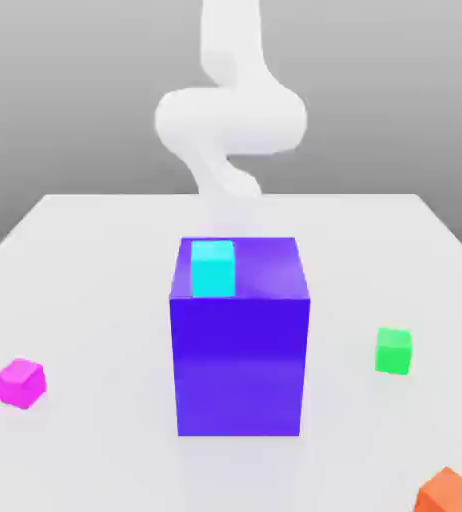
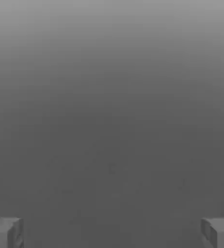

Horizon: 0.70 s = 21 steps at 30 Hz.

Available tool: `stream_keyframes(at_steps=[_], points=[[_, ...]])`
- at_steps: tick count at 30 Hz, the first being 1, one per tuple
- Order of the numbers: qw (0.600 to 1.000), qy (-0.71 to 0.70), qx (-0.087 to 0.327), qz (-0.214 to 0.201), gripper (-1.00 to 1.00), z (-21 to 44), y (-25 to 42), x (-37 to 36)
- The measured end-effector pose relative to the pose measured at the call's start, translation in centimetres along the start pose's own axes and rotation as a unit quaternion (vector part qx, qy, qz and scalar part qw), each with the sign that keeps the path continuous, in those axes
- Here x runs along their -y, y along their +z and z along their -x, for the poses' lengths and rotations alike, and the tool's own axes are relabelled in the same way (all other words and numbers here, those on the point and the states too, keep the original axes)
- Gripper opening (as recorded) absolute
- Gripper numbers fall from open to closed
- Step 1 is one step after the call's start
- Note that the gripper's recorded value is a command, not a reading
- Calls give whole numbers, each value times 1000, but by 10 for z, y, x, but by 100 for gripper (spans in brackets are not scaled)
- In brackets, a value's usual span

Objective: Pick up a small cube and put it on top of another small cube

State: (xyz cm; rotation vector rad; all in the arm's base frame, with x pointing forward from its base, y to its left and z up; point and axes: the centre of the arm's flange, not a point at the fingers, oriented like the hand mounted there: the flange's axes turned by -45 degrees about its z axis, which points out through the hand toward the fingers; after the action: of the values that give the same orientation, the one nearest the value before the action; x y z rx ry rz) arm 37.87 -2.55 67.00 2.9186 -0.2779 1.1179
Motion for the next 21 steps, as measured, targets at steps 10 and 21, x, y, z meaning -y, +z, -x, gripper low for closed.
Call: stream_keyframes(at_steps=[10, 21], points=[[935, 306, 110, 140, 0, 61, 186, -138], [721, 616, 182, 261, 0, 238, 298, -293]])
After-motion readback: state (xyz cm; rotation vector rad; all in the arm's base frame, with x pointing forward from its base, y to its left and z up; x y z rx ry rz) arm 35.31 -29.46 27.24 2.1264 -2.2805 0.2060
